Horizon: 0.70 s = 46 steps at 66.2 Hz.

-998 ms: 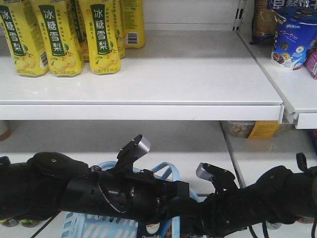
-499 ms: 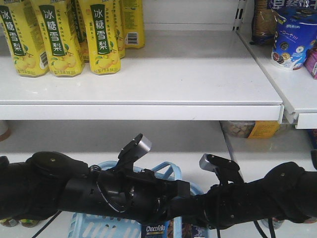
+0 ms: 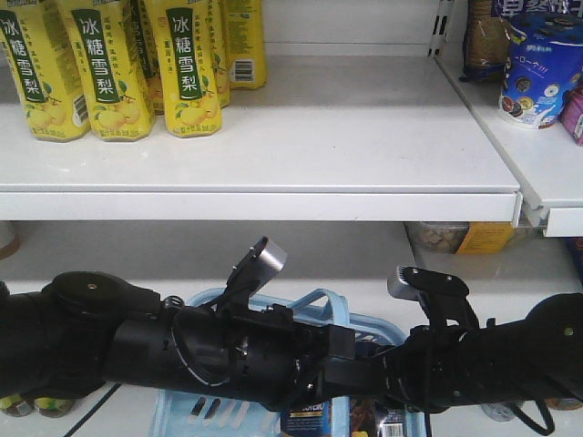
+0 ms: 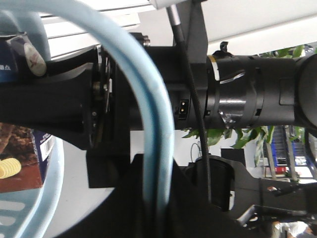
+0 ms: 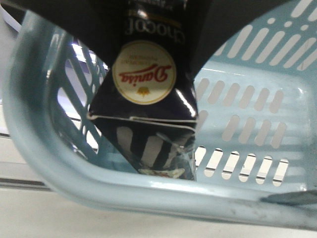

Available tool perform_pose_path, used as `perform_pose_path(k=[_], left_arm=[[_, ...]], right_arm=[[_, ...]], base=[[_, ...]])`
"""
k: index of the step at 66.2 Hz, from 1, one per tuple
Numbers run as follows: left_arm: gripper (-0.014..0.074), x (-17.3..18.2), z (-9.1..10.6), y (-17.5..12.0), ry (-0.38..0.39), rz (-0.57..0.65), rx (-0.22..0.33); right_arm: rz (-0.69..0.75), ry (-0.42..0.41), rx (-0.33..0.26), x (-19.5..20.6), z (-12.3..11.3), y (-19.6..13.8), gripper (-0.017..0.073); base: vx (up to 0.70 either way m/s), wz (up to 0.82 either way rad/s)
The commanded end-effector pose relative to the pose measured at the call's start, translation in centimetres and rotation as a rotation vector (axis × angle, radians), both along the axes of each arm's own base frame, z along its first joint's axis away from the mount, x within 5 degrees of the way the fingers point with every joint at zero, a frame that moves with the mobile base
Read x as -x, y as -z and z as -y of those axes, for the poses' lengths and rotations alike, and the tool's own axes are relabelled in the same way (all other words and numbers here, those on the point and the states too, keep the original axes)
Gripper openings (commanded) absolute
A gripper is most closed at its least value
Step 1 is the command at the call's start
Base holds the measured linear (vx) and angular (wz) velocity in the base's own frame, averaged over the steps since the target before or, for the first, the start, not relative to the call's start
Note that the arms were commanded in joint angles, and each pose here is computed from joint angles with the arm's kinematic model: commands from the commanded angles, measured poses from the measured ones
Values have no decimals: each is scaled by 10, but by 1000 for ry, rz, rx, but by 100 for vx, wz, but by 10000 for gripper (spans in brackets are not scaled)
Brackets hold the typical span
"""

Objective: Left arm holds basket, right arm returns cookies
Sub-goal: 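Grasp the Chocofello box with the right gripper and lift it out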

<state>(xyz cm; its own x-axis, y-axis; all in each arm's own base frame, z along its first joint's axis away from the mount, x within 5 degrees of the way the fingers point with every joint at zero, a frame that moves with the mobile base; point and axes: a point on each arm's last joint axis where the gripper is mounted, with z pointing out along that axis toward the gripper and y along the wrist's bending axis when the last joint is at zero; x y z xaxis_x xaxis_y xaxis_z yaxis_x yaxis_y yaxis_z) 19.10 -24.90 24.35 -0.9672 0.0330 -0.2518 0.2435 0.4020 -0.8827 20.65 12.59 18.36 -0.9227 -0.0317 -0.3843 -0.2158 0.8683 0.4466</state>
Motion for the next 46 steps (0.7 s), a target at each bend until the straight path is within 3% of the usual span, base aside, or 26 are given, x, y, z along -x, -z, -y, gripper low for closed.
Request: perform_pose_path(k=[1, 26, 46], left_arm=[[-6, -2, -1, -16, -35, 47, 32], [-6, -2, -1, -16, -35, 47, 32], [-6, -2, -1, -16, -35, 47, 32]], right_arm=[[57, 25, -47, 2, 2, -26, 151], [97, 26, -31, 19, 12, -49, 151], [145, 22, -62, 32, 17, -67, 151]], base=[[0, 0], [0, 0], [0, 0]])
